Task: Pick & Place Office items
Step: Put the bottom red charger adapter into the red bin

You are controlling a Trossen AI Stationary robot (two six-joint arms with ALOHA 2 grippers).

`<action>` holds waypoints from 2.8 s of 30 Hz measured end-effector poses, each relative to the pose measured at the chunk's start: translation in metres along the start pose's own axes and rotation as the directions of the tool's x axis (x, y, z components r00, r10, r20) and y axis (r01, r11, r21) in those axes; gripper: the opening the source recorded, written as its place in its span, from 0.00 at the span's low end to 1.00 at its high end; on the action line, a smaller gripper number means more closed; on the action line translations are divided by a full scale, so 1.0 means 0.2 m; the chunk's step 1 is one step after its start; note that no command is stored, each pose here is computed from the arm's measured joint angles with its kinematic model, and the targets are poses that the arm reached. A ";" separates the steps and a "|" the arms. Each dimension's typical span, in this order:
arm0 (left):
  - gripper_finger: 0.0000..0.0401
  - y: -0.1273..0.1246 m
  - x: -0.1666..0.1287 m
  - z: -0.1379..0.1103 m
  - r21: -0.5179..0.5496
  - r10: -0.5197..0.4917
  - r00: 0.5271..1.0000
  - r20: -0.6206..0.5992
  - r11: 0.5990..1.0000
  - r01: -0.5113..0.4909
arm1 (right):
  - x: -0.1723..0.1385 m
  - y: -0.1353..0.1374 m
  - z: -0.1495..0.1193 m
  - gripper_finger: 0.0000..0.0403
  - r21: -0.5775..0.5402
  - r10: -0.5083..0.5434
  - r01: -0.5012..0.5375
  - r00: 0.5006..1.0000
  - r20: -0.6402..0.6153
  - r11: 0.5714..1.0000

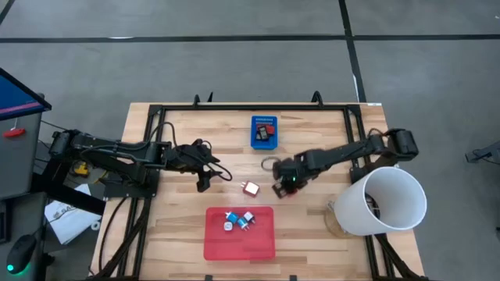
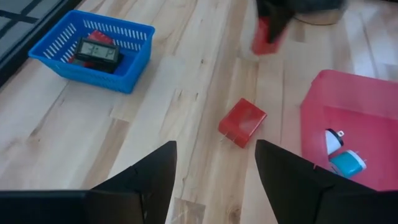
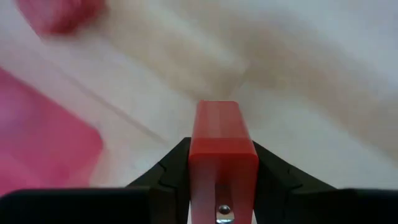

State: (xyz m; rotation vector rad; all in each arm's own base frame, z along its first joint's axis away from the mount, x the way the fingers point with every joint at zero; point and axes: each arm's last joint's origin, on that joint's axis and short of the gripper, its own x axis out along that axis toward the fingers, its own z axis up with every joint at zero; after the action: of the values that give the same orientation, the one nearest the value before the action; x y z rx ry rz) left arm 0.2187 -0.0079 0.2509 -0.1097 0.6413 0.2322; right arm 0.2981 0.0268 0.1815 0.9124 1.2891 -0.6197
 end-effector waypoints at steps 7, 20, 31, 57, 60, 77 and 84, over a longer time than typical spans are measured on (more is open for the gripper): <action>0.53 -0.03 0.00 0.05 -0.017 -0.180 0.980 0.080 0.983 0.182 | -0.34 -0.09 0.20 0.27 -0.008 0.288 -0.296 0.924 0.253 0.955; 0.53 0.09 0.03 0.22 -0.331 -0.228 0.792 0.566 0.817 0.472 | -0.64 -0.06 0.29 0.27 -0.247 0.678 -0.637 0.630 0.380 0.730; 0.59 -0.06 0.00 0.22 0.206 -0.047 0.777 0.627 0.973 -0.108 | -0.72 0.05 0.31 0.27 -0.294 0.847 -0.818 0.376 0.375 0.494; 0.80 -0.12 -0.09 0.28 0.201 -0.102 0.722 0.684 0.978 -0.053 | -0.65 0.17 0.40 0.27 -0.286 0.941 -0.923 0.173 0.291 0.258; 0.80 -0.12 -0.10 0.26 0.219 -0.107 0.748 0.655 0.974 -0.053 | -0.66 0.17 0.41 0.27 -0.290 0.934 -0.922 0.159 0.320 0.257; 0.81 -0.12 -0.08 0.24 0.292 -0.109 0.787 0.607 0.952 -0.093 | -0.63 0.19 0.37 0.27 -0.267 0.936 -0.922 0.203 0.288 0.282; 0.82 -0.12 -0.06 0.28 0.286 -0.071 0.717 0.693 0.941 -0.183 | -0.63 0.19 0.37 0.27 -0.263 0.931 -0.921 0.203 0.304 0.287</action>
State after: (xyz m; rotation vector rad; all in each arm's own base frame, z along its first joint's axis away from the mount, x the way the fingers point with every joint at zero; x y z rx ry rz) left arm 0.2487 -0.0235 0.3032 0.3281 -0.0914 0.2005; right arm 0.3445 -0.0284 0.3146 1.2646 0.1472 0.2282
